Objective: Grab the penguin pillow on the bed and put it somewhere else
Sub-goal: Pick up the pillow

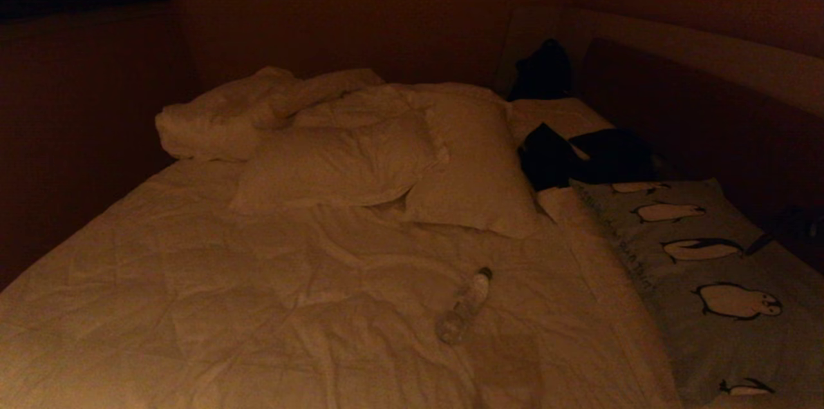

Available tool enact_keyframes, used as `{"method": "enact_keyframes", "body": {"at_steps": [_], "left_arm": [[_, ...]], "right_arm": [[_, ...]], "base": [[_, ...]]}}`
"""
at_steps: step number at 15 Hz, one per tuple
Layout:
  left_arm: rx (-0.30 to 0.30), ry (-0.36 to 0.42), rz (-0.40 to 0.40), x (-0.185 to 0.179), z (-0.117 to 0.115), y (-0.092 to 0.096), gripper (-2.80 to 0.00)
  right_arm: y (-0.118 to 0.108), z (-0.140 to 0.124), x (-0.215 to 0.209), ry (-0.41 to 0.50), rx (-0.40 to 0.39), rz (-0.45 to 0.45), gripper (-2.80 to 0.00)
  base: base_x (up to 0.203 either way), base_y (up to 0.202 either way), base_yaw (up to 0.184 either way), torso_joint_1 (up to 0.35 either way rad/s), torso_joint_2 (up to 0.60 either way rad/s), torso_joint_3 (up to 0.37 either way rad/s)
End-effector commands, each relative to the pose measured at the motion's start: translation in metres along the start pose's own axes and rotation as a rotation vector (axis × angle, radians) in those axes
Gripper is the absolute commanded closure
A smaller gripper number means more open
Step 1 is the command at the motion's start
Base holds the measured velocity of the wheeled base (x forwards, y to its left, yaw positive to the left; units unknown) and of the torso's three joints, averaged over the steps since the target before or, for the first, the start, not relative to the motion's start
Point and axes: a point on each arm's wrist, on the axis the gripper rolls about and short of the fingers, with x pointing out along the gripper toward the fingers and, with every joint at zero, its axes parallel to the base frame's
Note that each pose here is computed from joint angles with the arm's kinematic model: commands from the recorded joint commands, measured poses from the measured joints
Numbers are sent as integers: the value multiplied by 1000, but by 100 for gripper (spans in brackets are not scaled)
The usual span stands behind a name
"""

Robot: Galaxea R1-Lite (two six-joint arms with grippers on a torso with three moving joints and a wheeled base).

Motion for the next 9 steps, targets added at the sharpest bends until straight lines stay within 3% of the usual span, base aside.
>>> {"method": "enact_keyframes", "body": {"at_steps": [1, 9], "left_arm": [[0, -1, 0, 0, 0, 0, 0], [0, 0, 0, 0, 0, 0, 0]], "right_arm": [[-2, -6, 9, 17, 8, -4, -280], [-2, -16, 7, 47, -12, 26, -280]], "base": [[0, 0, 0, 0, 0, 0], [0, 0, 0, 0, 0, 0]]}}
